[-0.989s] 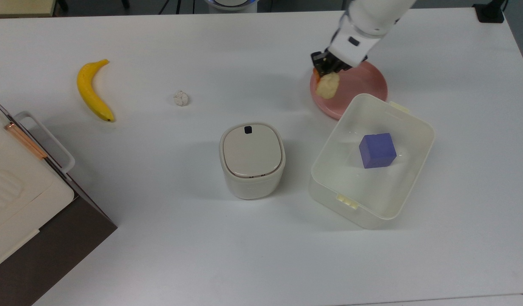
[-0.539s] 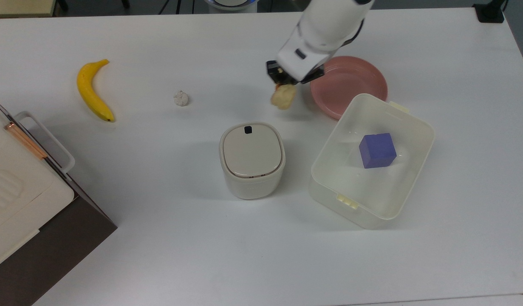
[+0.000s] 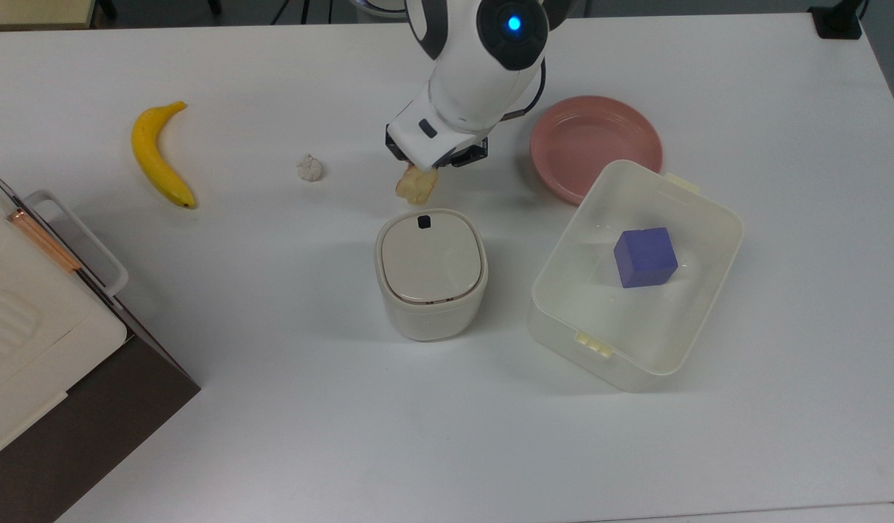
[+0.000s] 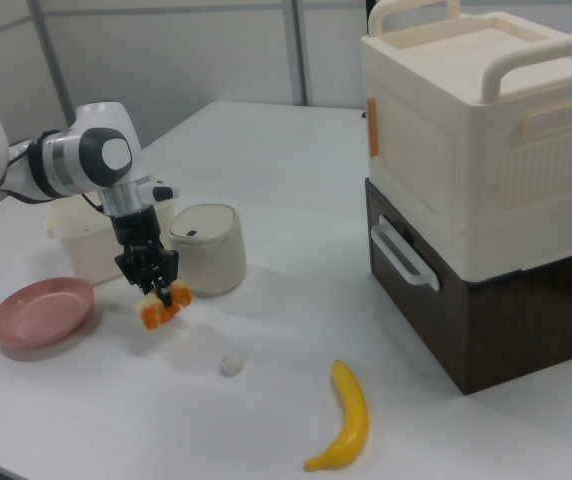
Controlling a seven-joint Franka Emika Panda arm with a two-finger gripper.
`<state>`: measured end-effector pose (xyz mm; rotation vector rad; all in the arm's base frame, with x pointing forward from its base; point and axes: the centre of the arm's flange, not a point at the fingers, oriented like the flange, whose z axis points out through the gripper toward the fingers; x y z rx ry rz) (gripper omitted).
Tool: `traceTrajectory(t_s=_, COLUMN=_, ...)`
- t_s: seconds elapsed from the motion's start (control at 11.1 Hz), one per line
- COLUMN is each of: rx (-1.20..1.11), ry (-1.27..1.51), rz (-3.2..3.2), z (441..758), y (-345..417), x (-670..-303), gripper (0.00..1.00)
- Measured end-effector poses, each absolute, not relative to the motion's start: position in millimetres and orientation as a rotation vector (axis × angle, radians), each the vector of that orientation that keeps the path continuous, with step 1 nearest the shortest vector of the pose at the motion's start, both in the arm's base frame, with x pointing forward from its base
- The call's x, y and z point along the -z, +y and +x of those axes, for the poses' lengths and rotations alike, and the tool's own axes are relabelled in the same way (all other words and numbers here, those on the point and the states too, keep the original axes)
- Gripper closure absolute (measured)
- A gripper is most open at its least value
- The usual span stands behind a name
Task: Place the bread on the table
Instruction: 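Carry the bread past the white canister and lower it to the table, then open the gripper to release the bread and raise it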
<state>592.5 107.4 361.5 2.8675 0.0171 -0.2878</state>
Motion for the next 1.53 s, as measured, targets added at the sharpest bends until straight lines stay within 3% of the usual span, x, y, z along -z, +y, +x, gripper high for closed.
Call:
traceTrajectory(t_s=0.36, rx=0.293, ry=0.017, rz=2.866, z=592.7, y=107.0, x=-359.0, gripper=0.05)
traceTrajectory(t_s=0.45, rx=0.293, ry=0.017, rz=2.866, z=592.8, y=106.8, x=-359.5, gripper=0.0)
traceTrajectory(t_s=0.72, rx=0.222, ry=-0.053, rz=2.871, z=598.2, y=88.8, x=-399.0, gripper=0.0)
traceTrajectory(t_s=0.99, rx=0.067, ry=-0.25, rz=2.9, z=592.0, y=23.2, x=-496.5, gripper=0.0)
traceTrajectory(t_s=1.17, rx=0.004, ry=-0.338, rz=2.94, z=581.8, y=-14.2, x=-542.5, gripper=0.0)
traceTrajectory(t_s=1.53, rx=-0.063, ry=-0.397, rz=3.002, z=575.8, y=-76.8, x=-577.2, gripper=0.0)
